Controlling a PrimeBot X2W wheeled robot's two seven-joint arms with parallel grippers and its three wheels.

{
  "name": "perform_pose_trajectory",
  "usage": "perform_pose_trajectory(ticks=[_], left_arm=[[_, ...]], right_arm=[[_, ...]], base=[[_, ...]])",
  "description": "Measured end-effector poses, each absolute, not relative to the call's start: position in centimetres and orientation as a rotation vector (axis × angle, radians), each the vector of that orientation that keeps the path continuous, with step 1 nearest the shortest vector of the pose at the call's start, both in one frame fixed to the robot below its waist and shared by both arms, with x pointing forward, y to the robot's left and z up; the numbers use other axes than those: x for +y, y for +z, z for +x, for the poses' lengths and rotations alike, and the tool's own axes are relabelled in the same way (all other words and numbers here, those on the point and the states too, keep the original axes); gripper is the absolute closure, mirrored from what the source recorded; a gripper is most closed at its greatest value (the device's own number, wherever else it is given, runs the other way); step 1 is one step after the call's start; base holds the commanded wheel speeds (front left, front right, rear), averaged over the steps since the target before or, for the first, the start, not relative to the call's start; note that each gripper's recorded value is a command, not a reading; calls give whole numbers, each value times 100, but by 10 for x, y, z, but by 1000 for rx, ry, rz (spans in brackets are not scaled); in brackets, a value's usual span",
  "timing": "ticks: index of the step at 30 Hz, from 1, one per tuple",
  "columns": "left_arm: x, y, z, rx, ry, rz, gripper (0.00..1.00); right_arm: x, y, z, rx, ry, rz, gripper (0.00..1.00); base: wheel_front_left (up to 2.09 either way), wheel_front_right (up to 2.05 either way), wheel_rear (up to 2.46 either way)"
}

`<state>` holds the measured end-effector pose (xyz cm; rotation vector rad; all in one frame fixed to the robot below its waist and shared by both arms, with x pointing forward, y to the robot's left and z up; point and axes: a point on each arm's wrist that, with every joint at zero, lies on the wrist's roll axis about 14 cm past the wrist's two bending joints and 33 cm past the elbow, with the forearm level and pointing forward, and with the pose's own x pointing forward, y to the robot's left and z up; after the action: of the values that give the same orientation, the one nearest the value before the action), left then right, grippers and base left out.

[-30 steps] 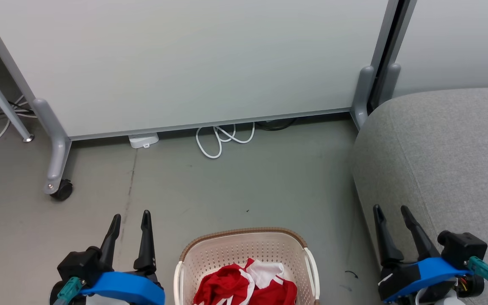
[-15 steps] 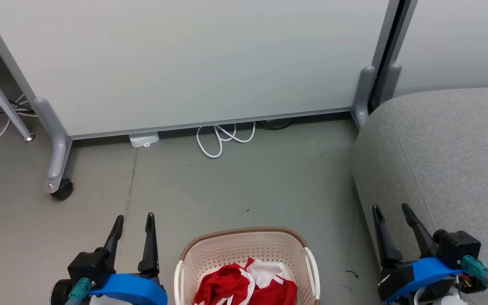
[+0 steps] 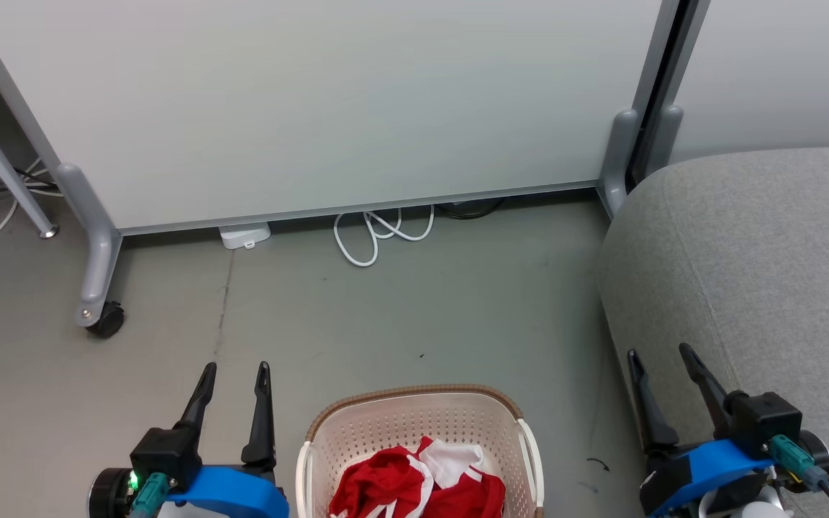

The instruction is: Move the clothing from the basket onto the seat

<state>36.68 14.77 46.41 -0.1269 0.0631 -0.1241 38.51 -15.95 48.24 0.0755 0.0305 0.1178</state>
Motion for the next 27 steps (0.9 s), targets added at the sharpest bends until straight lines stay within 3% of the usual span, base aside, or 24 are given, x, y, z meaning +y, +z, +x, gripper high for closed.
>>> perform_pose_trajectory(ticks=[16, 27], left_arm=[[147, 462, 368, 66, -125, -119, 0], [121, 422, 382, 197, -206, -129, 0]], right_arm=[[-159, 481, 386, 32, 121, 71, 0], [-159, 480, 402, 29, 121, 82, 0]], base=[[0, 0, 0], [0, 0, 0]])
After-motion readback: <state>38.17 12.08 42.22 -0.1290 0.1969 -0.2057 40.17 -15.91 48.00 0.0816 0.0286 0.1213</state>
